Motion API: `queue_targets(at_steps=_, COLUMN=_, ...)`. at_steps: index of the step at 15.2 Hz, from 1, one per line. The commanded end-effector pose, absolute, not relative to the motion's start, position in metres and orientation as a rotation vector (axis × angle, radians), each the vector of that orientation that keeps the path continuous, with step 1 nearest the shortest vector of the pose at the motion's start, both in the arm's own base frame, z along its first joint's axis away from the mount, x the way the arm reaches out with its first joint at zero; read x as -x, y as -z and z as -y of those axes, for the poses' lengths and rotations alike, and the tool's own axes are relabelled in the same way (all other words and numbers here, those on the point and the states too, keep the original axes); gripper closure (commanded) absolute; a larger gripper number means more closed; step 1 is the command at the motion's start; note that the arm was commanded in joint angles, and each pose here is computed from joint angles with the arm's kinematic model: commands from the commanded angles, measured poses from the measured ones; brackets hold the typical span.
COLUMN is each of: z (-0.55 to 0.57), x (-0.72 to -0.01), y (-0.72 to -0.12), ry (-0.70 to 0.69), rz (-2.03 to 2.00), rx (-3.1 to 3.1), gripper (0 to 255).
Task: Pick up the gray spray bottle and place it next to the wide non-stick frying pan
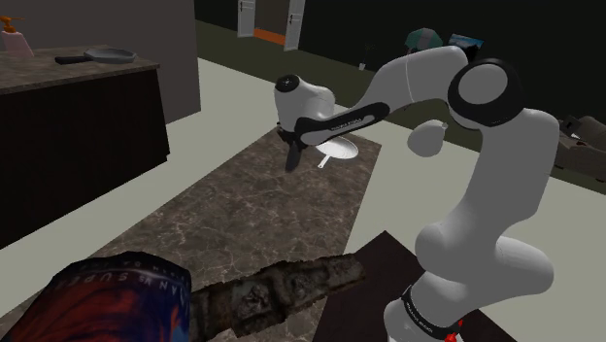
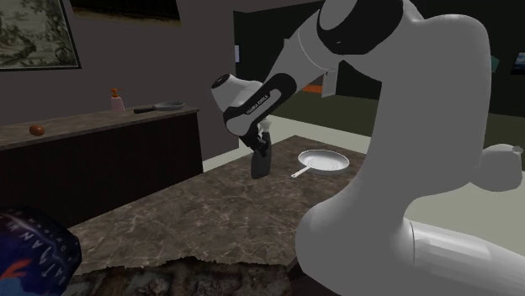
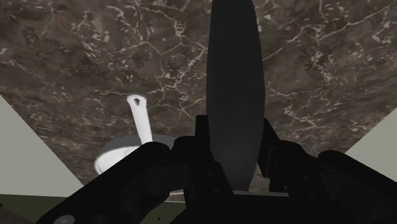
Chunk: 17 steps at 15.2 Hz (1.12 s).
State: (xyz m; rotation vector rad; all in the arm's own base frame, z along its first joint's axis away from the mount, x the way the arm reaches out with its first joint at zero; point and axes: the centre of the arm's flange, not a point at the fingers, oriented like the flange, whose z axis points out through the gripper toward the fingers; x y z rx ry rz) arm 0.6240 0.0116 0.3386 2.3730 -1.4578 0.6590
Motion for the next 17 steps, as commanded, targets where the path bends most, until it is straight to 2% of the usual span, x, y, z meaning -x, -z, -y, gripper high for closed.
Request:
queue_targets(at_steps=1, z=-0.012, x=-0.624, y=-0.328, ry=-0.66, rz=1.458, rx=-2.373, gripper=255)
queue_targets(at_steps=5, z=-0.012, x=-0.624, y=-0.308, ry=-0.66, rz=1.458, rx=-2.373, gripper=255)
queue_targets(at_steps=13, z=-0.012, x=-0.624, y=-0.308, ry=-0.66, rz=1.458, rx=-2.373, gripper=255)
queue_targets(at_steps=14, z=-0.012, x=-0.624, y=-0.308, ry=-0.66, rz=1.458, rx=-2.373, gripper=0)
queue_targets(at_steps=17, z=-0.012, x=-0.624, y=-0.308, ry=-0.66, rz=1.458, rx=-2.373, gripper=0)
